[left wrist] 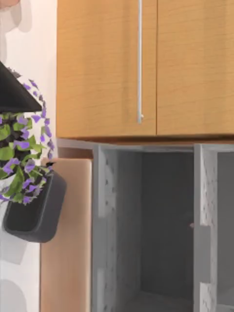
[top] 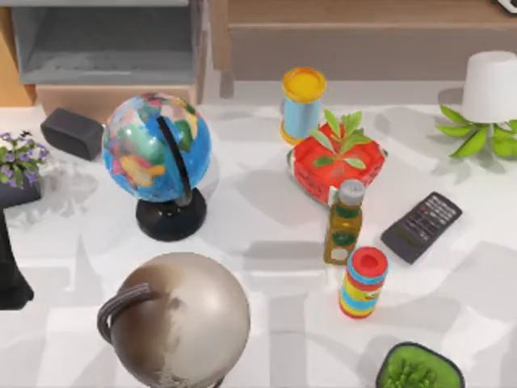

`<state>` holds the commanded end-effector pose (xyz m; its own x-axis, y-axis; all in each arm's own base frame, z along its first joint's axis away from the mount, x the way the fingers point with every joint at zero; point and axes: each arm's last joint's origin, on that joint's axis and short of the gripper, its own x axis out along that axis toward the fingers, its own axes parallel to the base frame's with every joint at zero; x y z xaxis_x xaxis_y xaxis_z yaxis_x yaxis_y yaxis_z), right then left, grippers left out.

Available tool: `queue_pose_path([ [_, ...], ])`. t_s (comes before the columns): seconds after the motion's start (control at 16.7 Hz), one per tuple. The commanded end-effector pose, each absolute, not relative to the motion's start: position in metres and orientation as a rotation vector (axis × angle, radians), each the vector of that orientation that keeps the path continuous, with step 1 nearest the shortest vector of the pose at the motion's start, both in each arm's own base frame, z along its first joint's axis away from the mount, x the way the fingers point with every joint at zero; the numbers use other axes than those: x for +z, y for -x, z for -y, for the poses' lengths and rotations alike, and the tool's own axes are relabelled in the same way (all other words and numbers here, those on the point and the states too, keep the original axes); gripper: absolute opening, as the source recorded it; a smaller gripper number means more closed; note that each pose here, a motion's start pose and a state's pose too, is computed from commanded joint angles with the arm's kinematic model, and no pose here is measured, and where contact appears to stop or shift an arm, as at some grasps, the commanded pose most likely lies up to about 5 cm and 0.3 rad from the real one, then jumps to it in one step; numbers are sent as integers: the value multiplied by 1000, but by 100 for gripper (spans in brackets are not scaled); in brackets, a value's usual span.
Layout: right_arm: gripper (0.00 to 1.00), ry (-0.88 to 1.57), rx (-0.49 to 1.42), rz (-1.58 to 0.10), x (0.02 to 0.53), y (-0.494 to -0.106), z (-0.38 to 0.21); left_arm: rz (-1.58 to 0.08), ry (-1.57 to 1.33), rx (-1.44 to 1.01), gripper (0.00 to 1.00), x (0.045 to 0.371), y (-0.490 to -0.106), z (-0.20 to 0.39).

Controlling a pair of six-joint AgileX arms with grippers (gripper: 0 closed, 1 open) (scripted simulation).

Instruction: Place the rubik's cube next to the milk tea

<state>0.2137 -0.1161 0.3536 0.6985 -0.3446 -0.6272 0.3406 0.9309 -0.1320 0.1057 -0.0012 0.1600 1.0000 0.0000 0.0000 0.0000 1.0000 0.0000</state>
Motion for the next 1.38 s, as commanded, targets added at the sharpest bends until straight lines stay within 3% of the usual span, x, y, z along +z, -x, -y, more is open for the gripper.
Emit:
queue_pose_path([
  [0.3,0,21,-203,-1281,239,-155,93,0,0,0,100,160,-106,1],
  [0.54,0,3,-36,-1534,191,-123,78,0,0,0,100,160,-106,1],
  [0.96,0,-3,-9,-1568,185,-118,76,0,0,0,100,160,-106,1],
  [1.38,0,7,69,-1426,211,-119,70,0,0,0,100,160,-106,1],
])
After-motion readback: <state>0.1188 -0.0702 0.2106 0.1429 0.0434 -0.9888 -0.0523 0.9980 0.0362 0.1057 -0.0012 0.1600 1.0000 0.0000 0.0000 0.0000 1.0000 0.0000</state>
